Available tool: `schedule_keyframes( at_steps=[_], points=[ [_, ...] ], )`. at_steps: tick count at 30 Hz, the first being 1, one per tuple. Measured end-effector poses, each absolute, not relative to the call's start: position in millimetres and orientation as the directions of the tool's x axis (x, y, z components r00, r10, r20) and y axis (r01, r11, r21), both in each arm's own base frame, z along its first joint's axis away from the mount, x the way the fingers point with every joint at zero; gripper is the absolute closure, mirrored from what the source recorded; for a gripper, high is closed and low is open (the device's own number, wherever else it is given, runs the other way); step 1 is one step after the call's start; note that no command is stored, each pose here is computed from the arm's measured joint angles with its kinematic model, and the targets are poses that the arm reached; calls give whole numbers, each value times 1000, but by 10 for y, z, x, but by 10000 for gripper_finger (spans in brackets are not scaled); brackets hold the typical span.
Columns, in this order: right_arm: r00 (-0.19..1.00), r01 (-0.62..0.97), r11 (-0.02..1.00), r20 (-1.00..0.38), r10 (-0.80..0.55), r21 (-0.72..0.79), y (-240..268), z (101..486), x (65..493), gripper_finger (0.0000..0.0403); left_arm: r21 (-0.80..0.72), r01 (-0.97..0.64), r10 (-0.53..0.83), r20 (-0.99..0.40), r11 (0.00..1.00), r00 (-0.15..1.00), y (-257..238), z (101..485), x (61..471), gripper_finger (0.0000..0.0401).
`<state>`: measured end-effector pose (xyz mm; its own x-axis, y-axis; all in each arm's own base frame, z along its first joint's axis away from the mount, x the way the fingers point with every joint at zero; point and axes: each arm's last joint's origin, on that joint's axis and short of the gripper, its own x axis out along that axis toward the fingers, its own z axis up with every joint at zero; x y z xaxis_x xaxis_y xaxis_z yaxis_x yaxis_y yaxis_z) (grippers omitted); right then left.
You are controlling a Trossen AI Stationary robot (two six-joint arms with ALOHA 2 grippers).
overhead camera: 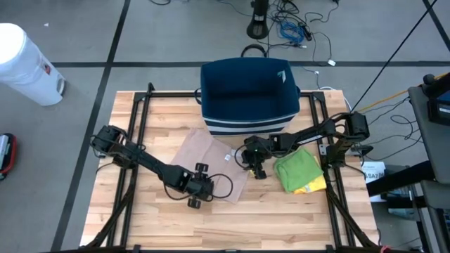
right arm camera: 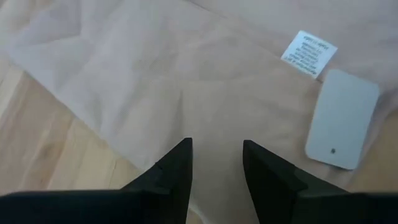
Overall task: Fold towel
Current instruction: Fold the light brown towel
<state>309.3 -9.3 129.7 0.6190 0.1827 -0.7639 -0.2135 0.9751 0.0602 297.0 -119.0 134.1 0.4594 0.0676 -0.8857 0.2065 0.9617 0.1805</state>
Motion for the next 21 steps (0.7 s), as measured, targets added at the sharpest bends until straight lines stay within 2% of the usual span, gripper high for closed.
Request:
schedule_keyframes(
  at_steps=[8, 16, 21],
  points=[
    [570, -167, 980, -800, 186, 108, -89, 1266, 3045, 275, 217, 211, 93, -873, 953, 478, -1315, 1441, 2856, 229],
    [522, -165, 975, -825, 216, 150, 64, 1248, 3008, 275, 236, 166, 96, -803, 958, 588, -1423, 1734, 2771, 229],
    [496, -184, 955, -817, 295, 233, 221, 1247, 2992, 275, 277, 118, 166, -812, 954, 560, -1402, 1716, 2717, 229]
  ],
)
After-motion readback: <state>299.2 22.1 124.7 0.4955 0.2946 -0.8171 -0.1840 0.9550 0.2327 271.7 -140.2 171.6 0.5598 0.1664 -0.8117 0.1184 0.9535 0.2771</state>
